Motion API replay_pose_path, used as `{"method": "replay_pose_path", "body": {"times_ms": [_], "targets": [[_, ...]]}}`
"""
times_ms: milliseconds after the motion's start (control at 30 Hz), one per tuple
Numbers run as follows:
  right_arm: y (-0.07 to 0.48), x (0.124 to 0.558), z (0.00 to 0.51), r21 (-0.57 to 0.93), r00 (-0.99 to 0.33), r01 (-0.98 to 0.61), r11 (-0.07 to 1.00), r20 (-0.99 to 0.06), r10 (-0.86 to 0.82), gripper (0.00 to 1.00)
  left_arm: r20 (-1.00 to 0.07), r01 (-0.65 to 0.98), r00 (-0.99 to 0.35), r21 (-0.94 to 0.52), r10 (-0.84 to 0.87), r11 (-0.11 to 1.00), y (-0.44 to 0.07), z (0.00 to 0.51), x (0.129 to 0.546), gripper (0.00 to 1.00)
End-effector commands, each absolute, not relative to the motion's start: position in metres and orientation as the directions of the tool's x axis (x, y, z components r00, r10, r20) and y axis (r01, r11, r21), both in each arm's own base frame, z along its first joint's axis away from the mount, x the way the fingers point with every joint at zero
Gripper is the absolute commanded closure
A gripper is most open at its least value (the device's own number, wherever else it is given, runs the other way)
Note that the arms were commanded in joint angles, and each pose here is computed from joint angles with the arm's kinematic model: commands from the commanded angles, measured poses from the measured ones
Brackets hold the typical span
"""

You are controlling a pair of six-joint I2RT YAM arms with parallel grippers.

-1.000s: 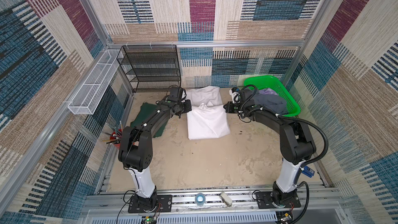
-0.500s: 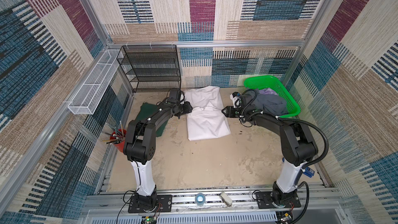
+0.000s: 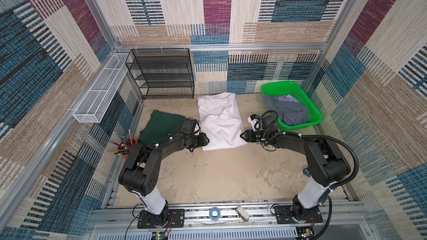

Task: Fold and stack the t-shirts
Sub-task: 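Open both grippers and draw them back to the bundle's near edge, then grasp the near edge of the folded white bundle with both grippers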

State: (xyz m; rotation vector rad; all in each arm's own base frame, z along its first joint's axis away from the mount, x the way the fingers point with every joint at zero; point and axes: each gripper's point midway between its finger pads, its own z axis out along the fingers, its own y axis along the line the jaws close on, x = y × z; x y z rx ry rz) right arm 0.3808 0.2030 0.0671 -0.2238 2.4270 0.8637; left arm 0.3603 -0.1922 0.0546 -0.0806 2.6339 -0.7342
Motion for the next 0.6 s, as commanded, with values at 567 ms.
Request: {"method": "replay_pose_path", "body": {"times_ms": [567], "targets": [[0.204,0.378,0.056,0.492,-0.811,-0.396,0.775,-0.583,-0.044,0.6,-0.332,-0.011,-0.923,-0.475,-0.192,0.88,-0.188,0.033,0.342,0.6]]}}
